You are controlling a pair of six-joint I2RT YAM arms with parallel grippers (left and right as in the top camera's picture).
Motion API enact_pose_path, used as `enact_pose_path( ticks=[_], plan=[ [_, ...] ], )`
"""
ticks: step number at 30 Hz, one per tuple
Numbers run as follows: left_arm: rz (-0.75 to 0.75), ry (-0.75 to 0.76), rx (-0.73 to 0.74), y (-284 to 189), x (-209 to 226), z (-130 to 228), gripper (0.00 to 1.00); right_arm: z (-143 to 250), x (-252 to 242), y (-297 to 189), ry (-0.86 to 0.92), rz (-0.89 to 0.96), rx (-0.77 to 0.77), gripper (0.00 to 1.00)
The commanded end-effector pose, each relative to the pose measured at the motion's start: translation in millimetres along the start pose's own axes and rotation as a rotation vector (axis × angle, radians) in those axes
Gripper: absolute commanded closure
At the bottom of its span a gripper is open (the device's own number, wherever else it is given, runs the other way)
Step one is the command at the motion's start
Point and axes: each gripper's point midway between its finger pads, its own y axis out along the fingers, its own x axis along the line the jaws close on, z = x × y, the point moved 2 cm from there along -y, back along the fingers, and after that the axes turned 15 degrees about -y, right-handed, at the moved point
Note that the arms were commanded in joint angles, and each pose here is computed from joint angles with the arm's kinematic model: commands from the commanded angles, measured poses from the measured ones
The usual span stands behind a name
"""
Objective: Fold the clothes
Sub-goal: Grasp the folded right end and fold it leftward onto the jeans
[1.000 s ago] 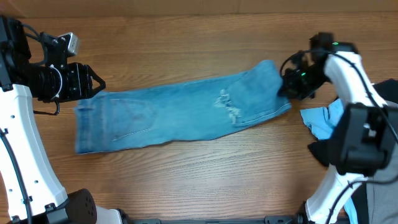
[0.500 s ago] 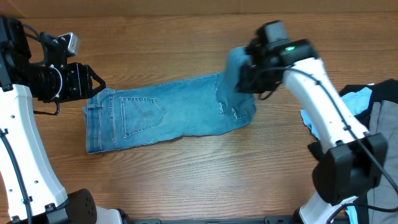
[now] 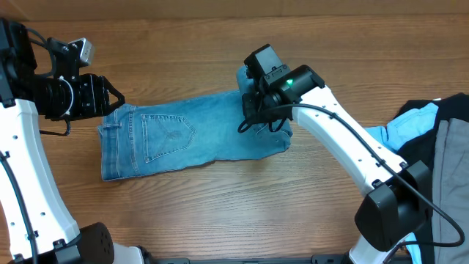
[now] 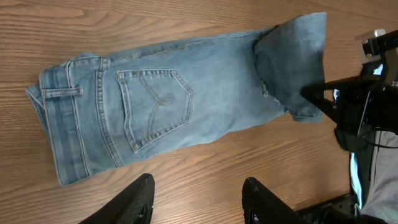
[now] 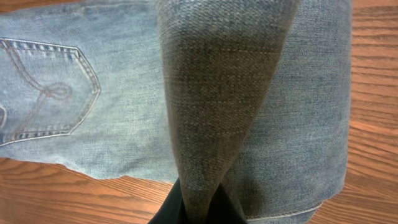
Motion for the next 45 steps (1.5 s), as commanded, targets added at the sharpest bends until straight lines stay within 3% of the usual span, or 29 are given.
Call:
enact_pose_path(
  ticks=[1,14,17,20,25,28,29,31,37,45],
  plan=[
    [0.026,0.035,-0.024,-8,-9,2,0.51,-2,25,-2,-0.025,-0.033,-0.031,0.96],
    [0.026,0.027,-0.024,-8,-9,2,0.51,2,85,68,-0.043,-0.127,0.027,0.96],
    [0.026,0.027,-0.024,-8,-9,2,0.51,4,100,75,-0.060,-0.181,0.036,0.87],
    [0.026,0.027,-0.024,-8,-9,2,0.51,4,116,73,-0.093,-0.231,0.024,0.66],
    [0.026,0.027,-0.024,-8,-9,2,0.51,-14,118,34,-0.139,-0.264,-0.060,0.64],
    [0.025,0.028,-0.024,-8,-9,2,0.50,-23,89,0,-0.124,-0.189,-0.117,0.67],
    [0.025,0.028,-0.024,-8,-9,2,0.49,-27,57,-12,-0.069,-0.096,-0.136,0.82],
    [0.025,0.027,-0.024,-8,-9,2,0.49,-27,37,-12,-0.026,-0.073,-0.125,0.96],
    [0.025,0.028,-0.025,-8,-9,2,0.49,-16,34,31,0.058,-0.178,-0.048,0.96],
    [0.015,0.028,-0.026,-8,-8,2,0.37,40,114,135,0.058,-0.419,0.155,0.96]
  ],
)
